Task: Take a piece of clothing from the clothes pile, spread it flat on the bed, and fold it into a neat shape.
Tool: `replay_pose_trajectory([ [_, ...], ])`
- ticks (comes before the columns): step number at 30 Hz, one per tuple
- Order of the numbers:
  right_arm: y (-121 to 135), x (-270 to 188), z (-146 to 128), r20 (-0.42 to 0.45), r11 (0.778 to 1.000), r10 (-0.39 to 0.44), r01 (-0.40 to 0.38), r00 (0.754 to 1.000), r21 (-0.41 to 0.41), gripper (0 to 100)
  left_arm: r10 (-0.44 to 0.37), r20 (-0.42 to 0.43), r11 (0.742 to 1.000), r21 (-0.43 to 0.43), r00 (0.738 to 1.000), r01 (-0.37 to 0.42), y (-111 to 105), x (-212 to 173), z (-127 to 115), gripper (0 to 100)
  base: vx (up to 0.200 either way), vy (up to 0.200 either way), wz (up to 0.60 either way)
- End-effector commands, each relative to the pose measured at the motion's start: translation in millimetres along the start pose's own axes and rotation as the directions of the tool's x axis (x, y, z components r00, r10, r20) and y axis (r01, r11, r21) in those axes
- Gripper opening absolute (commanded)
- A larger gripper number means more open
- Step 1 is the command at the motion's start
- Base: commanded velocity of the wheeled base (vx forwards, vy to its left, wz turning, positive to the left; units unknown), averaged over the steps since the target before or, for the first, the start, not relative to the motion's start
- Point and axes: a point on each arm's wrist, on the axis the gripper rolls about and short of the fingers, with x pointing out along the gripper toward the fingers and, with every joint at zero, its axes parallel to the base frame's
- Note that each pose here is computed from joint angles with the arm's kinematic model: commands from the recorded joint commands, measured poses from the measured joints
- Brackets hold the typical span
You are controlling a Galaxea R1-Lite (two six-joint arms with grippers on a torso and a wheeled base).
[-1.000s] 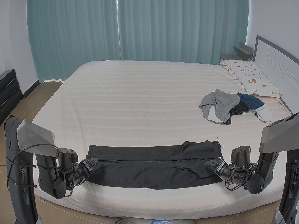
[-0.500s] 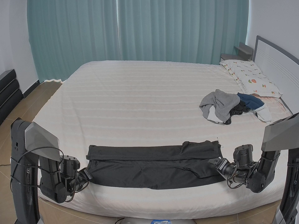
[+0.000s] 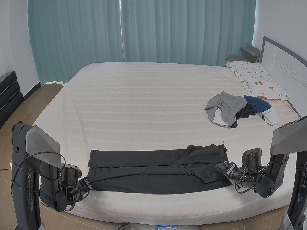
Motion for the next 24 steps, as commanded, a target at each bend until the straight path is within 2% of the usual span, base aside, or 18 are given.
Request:
replay_pose_trajectory([
  [1,-0.4,0.4,-0.1,-0.001,1.000,-0.001,0.001,1.000,0.000,100,-0.003,0.008,1.000,-0.008,1.000,0.003,-0.3,1.0,2.0,0,0.000,0.000,0.00],
  [3,-0.1,0.1,0.1,0.000,1.000,0.000,0.000,1.000,0.002,100,-0.004,0.009,1.000,-0.008,1.000,0.004,-0.5,1.3,2.2,0,0.000,0.000,0.00],
  [4,0.2,-0.1,0.3,0.000,1.000,0.003,-0.003,1.000,0.002,100,-0.005,0.010,1.000,-0.012,1.000,0.005,-0.5,1.1,2.7,100,0.000,0.000,0.00],
  [10,0.4,-1.7,4.6,0.012,1.000,0.009,-0.009,1.000,0.010,100,-0.016,0.024,0.999,-0.030,1.000,0.017,-1.3,-0.8,7.9,100,0.000,0.000,0.00],
  [16,-2.6,-7.3,22.0,0.030,0.998,0.039,-0.040,0.999,0.046,100,-0.098,0.103,0.987,-0.118,0.990,0.110,-8.0,-16.0,36.0,100,0.000,0.000,0.00],
  [17,-6.2,-8.5,29.1,0.027,0.996,0.051,-0.053,0.998,0.065,100,-0.154,0.122,0.976,-0.138,0.980,0.170,-10.9,-23.3,47.2,100,0.000,0.000,0.00],
  [19,-6.7,-8.6,29.7,0.028,0.996,0.051,-0.053,0.998,0.066,100,-0.156,0.122,0.975,-0.140,0.980,0.173,-10.7,-23.5,47.6,100,0.000,0.000,0.00],
  [20,-10.8,-8.3,35.7,0.026,0.995,0.057,-0.059,0.998,0.085,100,-0.206,0.149,0.962,-0.150,0.967,0.228,-15.3,-25.1,59.0,100,0.000,0.000,0.00],
  [24,-15.5,-6.7,42.6,0.030,0.992,0.061,-0.063,0.998,0.105,100,-0.226,0.192,0.954,-0.153,0.955,0.257,-22.0,-14.9,72.8,100,0.000,0.000,0.00],
])
